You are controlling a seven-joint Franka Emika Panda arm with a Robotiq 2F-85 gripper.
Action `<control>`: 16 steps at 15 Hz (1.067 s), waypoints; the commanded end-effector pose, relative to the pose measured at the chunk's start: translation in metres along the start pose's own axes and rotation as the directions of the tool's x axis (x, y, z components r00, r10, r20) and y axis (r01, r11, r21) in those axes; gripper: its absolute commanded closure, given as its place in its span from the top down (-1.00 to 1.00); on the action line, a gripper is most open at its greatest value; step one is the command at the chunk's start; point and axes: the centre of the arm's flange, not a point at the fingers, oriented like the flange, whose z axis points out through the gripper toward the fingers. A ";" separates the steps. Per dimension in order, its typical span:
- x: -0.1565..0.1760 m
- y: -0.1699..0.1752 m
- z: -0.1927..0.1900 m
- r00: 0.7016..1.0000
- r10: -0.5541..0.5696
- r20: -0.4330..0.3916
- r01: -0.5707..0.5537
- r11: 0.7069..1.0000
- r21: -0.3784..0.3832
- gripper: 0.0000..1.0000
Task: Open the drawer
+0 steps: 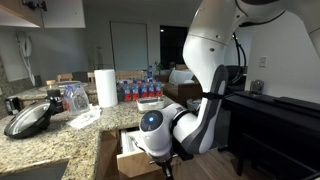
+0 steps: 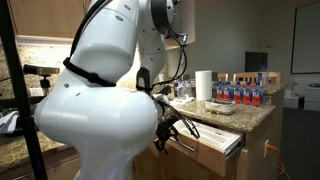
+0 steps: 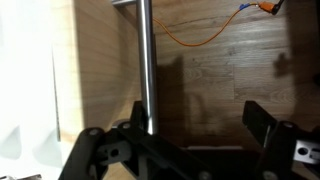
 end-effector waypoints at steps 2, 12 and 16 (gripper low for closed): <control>0.010 -0.074 0.015 0.997 -0.015 -0.080 0.021 0.997 0.070 1.00; 0.002 -0.109 0.006 0.993 0.006 -0.117 -0.004 1.000 0.020 1.00; 0.002 -0.114 0.006 0.992 0.018 -0.122 -0.017 1.000 0.010 1.00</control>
